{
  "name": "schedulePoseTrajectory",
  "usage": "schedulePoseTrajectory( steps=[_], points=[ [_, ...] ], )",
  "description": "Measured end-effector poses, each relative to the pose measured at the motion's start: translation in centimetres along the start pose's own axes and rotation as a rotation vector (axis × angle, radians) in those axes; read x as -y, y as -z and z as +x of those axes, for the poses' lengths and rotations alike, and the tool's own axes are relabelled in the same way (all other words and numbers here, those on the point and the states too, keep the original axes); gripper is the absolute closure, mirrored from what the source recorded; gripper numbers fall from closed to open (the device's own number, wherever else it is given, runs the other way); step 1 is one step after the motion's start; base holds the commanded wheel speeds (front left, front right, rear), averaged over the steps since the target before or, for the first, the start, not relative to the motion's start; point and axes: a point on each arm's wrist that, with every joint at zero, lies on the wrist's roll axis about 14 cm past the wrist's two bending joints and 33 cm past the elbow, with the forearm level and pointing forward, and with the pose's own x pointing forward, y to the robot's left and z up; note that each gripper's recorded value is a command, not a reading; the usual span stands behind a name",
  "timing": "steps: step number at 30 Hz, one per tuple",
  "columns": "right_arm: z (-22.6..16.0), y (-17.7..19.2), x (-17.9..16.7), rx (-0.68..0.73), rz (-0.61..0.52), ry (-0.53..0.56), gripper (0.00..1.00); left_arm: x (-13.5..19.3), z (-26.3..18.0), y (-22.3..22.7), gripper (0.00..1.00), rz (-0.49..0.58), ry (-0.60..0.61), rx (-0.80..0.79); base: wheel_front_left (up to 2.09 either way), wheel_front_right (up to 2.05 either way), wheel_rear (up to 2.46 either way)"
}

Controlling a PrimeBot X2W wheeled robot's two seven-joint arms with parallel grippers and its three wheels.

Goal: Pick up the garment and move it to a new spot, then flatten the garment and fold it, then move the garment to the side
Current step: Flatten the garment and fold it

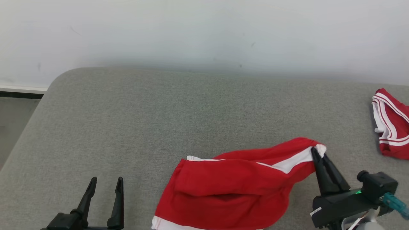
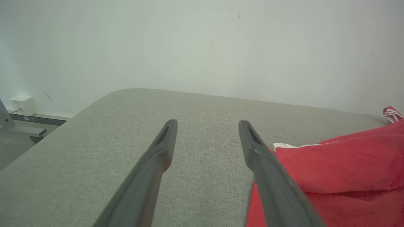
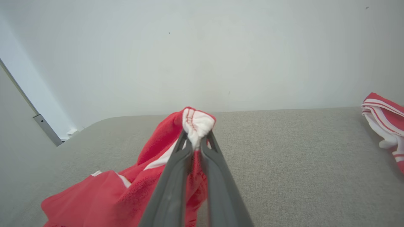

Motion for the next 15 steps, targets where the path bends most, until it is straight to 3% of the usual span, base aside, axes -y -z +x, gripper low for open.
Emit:
schedulePoseTrajectory(
  steps=[6,15],
  points=[
    [-0.2,-3.4,-0.9,0.047,-0.028,-0.006,1.00,0.7,0.6,0.3,0.00,-0.004,0.016,-0.006,0.00,0.00,0.00],
    [3.0,-4.6,-4.3,0.049,-0.046,-0.102,1.00,-0.8,0.2,0.4,0.00,-0.003,-0.036,-0.014,0.00,0.00,0.00]
  ],
)
